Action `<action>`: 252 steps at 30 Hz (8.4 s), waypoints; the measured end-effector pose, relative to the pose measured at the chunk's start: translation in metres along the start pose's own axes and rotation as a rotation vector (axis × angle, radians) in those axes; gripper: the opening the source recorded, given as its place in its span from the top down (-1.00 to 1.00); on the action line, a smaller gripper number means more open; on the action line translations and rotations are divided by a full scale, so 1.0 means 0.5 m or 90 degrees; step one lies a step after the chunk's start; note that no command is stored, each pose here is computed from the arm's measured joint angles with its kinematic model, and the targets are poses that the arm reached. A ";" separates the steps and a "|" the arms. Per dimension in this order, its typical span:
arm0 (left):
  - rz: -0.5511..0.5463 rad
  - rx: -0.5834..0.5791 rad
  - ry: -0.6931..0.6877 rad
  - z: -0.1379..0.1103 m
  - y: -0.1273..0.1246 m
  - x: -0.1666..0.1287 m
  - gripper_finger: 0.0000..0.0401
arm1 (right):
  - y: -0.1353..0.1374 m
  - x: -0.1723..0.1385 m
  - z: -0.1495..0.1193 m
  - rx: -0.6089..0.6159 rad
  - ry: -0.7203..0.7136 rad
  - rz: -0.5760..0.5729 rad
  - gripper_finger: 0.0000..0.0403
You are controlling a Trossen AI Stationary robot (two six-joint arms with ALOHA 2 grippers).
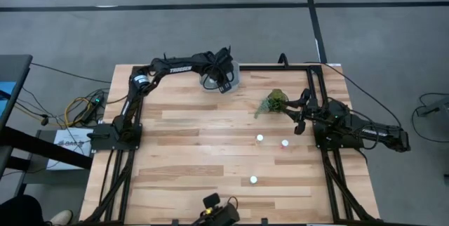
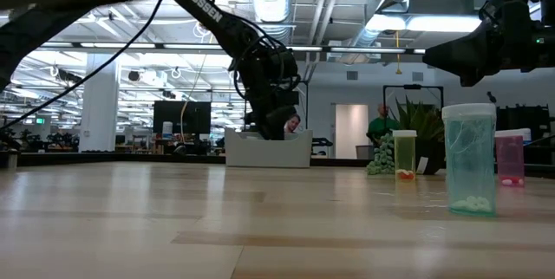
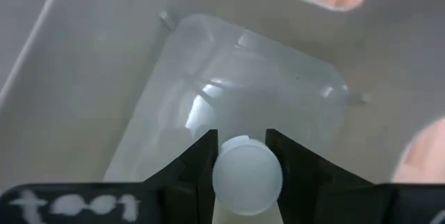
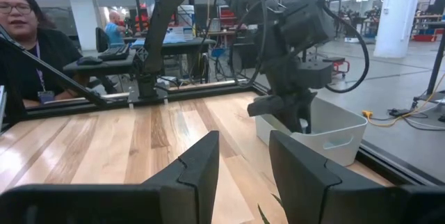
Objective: Pick and place pill bottles into a basket
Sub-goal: Put the top blue medicine bottle in the gray bin, then put the yellow medicine bottle in the gray bin
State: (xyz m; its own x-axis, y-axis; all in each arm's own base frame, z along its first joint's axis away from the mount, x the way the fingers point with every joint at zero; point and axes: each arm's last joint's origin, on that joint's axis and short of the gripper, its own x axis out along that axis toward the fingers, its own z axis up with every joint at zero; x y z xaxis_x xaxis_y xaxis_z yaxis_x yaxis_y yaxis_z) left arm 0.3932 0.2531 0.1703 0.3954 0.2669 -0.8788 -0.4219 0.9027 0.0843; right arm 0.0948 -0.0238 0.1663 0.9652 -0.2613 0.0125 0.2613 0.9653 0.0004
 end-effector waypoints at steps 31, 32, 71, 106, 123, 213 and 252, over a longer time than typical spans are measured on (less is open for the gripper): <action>0.005 -0.014 0.007 0.002 0.012 -0.010 0.19 | 0.000 0.000 0.000 0.000 0.000 0.000 0.40; 0.004 -0.014 0.007 0.002 0.012 -0.010 0.16 | 0.000 0.000 0.000 0.000 0.000 0.000 0.40; -0.019 0.073 -0.020 0.122 -0.090 -0.204 0.04 | 0.000 0.000 0.000 0.000 0.000 0.000 0.40; -0.221 0.412 -0.286 -0.208 -0.744 -0.742 0.27 | 0.000 0.000 0.000 0.000 0.000 0.000 0.40; -0.478 0.287 -0.567 -0.453 -0.507 -0.750 0.27 | 0.000 0.000 0.000 0.000 0.000 0.000 0.40; -0.504 0.275 -0.807 -0.708 -0.286 -0.435 0.27 | 0.000 0.000 0.000 0.000 -0.001 0.000 0.40; -0.327 0.188 -0.662 -0.663 -0.237 -0.357 0.27 | 0.000 0.000 0.000 0.000 -0.001 0.000 0.40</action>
State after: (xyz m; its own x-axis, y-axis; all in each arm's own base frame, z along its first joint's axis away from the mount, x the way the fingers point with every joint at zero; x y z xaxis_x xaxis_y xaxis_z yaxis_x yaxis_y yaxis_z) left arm 0.1020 -0.0135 0.1616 0.9907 -0.1257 -0.0527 0.1288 0.9899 0.0591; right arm 0.0947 -0.0238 0.1664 0.9652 -0.2613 0.0135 0.2613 0.9653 0.0003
